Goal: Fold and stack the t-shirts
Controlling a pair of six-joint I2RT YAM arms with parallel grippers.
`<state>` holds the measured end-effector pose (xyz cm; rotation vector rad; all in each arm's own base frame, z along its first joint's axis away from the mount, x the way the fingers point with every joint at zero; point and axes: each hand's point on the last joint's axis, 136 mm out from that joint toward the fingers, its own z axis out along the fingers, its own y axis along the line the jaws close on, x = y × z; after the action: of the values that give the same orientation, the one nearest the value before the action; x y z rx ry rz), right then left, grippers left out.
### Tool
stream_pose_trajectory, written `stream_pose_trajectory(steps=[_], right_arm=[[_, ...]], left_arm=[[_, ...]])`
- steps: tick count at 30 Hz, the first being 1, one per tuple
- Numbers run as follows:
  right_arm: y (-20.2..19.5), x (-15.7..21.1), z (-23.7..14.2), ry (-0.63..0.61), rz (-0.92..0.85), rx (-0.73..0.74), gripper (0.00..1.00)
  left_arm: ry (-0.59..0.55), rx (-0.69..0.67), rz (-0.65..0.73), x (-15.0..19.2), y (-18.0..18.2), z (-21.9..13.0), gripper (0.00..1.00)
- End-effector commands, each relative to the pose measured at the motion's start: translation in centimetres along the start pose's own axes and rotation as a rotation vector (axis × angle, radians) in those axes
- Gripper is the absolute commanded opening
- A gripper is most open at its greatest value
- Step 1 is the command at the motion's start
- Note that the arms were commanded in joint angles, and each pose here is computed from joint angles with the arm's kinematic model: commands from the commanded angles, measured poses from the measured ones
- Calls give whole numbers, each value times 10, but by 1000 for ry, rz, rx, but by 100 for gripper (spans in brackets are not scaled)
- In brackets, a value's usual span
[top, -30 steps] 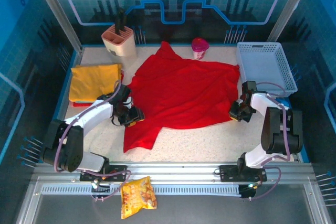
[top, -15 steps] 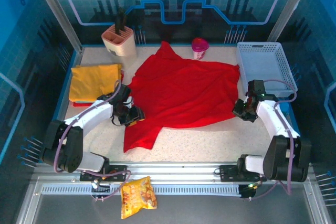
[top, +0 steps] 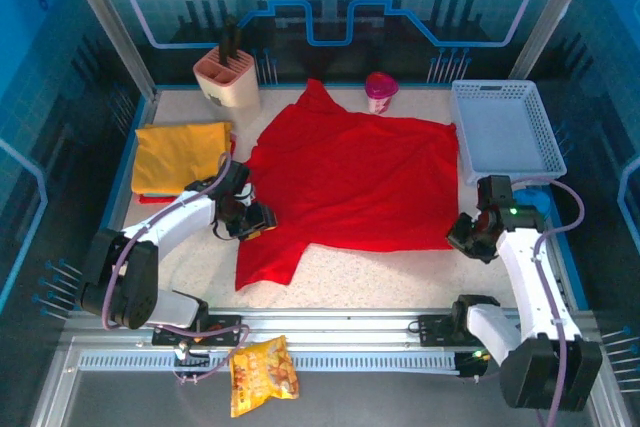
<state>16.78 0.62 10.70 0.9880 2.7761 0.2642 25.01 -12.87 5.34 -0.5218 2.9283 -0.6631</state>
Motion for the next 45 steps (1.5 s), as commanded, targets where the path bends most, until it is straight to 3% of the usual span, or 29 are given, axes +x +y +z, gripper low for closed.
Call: stream_pose_trajectory(steps=[1,3,9,10,11,12,13,19,24,26,27,32,45], right_arm=[[-12,30,-5,100,59,38,0],[-13,34,1,123,63,37,0],[-7,30,24,145,48,10,45],[-8,28,25,132,46,19,56],[-9,24,24,111,43,22,73],[-9,21,23,93,41,20,97],[-6,18,22,69,32,8,100],[13,9,19,20,-29,-102,100],[22,15,31,90,7,-151,99],[19,19,39,105,39,-146,85],[16,19,40,102,52,-136,84],[7,20,37,85,26,-97,93],[3,25,39,102,48,-93,94]], left_arm=[[10,29,24,0,-11,-6,45],[20,29,23,1,-10,-4,45],[32,-8,25,6,-2,-9,47],[28,-13,26,7,-2,-12,48],[25,-30,22,9,1,-17,49],[22,-54,15,11,6,-21,51],[13,-92,0,13,12,-28,53],[7,-213,-113,38,45,-49,60],[-6,-134,-281,57,50,-49,58],[-1,-150,-340,66,61,-45,57],[4,-156,-362,71,65,-43,56],[1,-107,-474,87,75,-30,48],[124,-120,-558,123,93,-7,28]])
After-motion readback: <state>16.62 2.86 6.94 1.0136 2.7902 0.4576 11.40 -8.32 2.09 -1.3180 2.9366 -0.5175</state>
